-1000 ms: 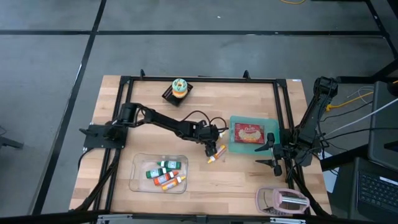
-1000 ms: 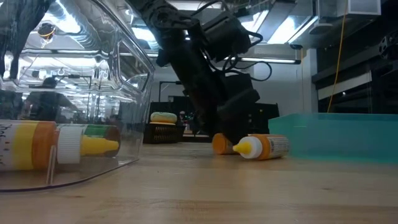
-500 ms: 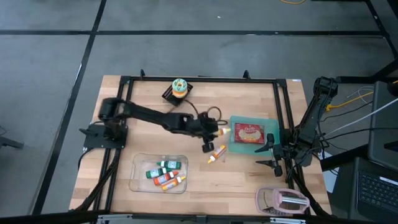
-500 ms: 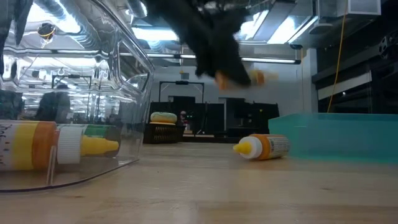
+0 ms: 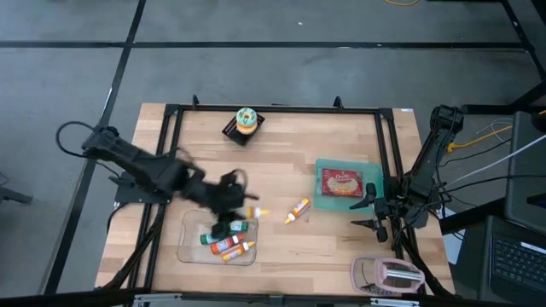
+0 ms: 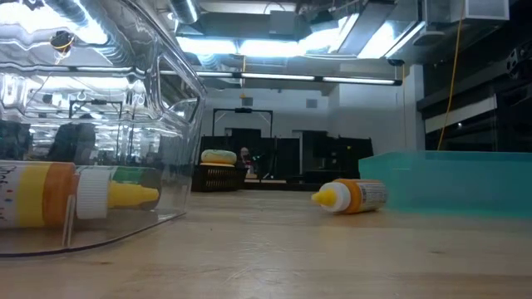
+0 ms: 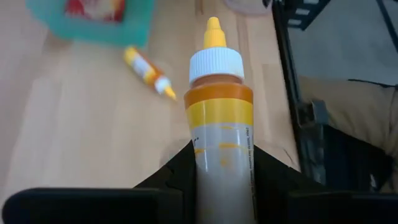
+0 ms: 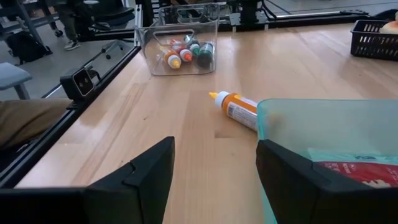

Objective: Pick & Place Food Item
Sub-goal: Put the top yellow food coloring bottle into the transparent bin

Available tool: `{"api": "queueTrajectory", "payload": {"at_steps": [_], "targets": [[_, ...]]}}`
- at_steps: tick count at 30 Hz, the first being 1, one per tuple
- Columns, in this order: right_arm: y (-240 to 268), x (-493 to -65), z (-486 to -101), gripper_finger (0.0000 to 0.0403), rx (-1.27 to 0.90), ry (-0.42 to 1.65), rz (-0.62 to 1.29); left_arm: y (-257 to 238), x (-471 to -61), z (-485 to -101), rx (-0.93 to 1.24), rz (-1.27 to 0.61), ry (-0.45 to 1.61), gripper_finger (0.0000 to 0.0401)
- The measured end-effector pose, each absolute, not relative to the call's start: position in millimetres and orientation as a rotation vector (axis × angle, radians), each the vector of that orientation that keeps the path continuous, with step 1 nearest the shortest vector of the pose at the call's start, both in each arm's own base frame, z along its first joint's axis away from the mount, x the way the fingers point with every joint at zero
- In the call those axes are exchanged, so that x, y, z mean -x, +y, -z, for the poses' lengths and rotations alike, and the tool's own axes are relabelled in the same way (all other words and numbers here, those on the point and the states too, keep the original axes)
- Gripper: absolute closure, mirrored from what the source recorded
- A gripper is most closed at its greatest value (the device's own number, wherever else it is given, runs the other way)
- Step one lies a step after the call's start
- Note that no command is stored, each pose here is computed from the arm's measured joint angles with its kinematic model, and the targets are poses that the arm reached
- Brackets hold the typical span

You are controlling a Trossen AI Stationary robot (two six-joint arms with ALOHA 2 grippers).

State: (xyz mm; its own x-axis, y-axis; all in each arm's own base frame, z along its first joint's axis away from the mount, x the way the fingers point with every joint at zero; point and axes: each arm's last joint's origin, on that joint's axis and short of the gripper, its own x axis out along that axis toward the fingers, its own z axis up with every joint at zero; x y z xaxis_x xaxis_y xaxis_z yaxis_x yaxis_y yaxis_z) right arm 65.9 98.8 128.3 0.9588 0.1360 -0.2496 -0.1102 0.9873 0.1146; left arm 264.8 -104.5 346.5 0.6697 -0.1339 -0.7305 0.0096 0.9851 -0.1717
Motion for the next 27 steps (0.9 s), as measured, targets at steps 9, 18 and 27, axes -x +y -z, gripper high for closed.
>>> {"api": "queueTrajectory", "payload": {"at_steps": [9,18,27], "targets": [[99,-66,-128,0.0179,-0.109,0.256,-0.115,-177,-206,-323,0.263,0.039,0.948,0.0305],[98,-66,-128,0.0179,-0.094,0.252,-0.108,-200,-174,-231,0.373,-0.048,1.132,0.0304],[98,-66,-128,0.0179,-0.094,0.252,-0.108,-195,-163,-177,0.480,-0.032,1.093,0.0260]]}}
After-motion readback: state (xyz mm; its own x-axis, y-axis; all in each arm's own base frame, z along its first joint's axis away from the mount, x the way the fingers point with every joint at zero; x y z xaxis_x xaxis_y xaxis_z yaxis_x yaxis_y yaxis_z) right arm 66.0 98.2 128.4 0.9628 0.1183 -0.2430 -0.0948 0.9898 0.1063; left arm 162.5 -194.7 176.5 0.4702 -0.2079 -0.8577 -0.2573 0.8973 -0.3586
